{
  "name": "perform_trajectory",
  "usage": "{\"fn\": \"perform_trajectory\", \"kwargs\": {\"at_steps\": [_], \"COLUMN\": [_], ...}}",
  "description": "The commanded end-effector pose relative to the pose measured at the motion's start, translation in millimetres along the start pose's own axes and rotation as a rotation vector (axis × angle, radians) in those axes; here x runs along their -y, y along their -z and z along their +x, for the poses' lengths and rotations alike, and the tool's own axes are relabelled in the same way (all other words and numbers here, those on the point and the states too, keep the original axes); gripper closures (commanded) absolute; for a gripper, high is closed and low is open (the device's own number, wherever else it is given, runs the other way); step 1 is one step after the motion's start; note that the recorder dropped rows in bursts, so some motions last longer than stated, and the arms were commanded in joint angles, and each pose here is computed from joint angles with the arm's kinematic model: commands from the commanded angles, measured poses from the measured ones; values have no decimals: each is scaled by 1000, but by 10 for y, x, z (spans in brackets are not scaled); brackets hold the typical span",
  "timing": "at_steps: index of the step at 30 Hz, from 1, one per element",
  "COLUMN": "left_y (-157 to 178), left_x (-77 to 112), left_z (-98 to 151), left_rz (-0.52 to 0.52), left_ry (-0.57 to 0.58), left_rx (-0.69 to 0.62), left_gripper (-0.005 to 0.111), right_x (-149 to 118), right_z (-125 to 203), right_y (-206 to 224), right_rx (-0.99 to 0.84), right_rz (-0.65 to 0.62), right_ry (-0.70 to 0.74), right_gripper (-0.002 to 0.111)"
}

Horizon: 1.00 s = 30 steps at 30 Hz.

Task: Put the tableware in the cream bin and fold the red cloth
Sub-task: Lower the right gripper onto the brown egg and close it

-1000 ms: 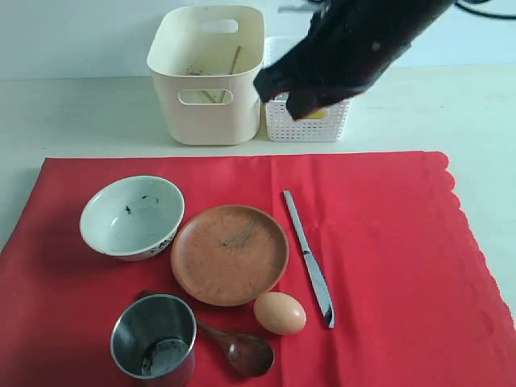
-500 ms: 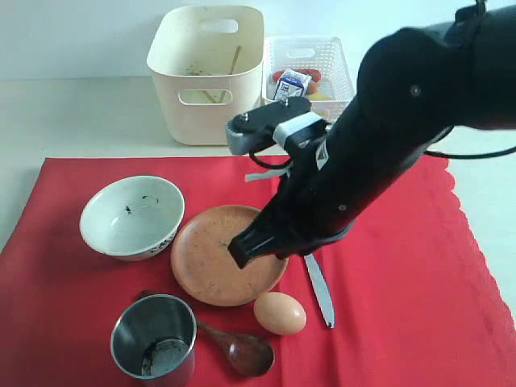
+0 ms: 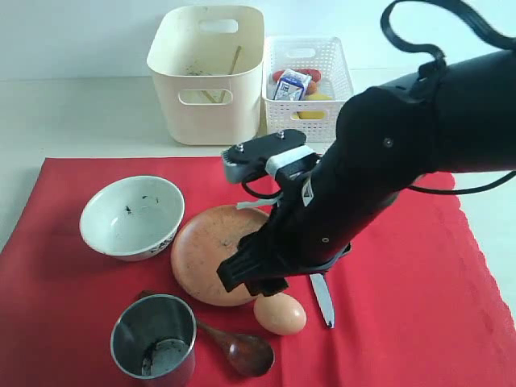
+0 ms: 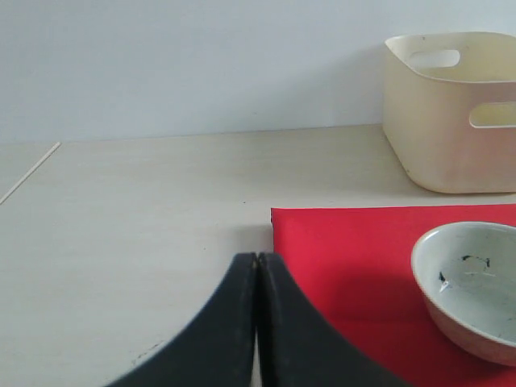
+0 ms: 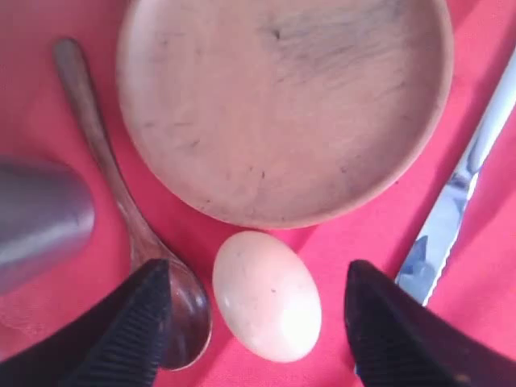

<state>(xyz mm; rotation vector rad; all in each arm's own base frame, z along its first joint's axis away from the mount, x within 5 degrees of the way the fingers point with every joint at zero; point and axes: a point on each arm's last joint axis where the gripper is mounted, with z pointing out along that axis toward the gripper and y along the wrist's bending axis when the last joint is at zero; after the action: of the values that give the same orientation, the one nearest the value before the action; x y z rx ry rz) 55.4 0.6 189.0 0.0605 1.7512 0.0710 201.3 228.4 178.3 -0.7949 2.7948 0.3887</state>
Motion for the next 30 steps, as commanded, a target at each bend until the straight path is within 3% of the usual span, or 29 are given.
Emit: {"fn": "perform_trajectory", "kwargs": {"at_steps": [1, 20, 23, 30], "left_y": [4, 4, 4, 4], "left_x": [0, 0, 0, 0], "left_z": [-4, -4, -4, -4], "left_rz": [-1, -1, -1, -1], "left_ry": [9, 9, 9, 9], "left_rx": [6, 6, 6, 6], "left_gripper": [104, 104, 104, 104], "right_x": [27, 103, 102, 102], "right_z": [20, 104, 98, 98], "right_y": [-173, -572, -573, -573], "right_rx": [-44, -167, -160, -160], "right_rz": [16, 49, 48, 48], "right_ry": [-5, 39, 44, 44], "right_gripper": [45, 46, 52, 79]}}
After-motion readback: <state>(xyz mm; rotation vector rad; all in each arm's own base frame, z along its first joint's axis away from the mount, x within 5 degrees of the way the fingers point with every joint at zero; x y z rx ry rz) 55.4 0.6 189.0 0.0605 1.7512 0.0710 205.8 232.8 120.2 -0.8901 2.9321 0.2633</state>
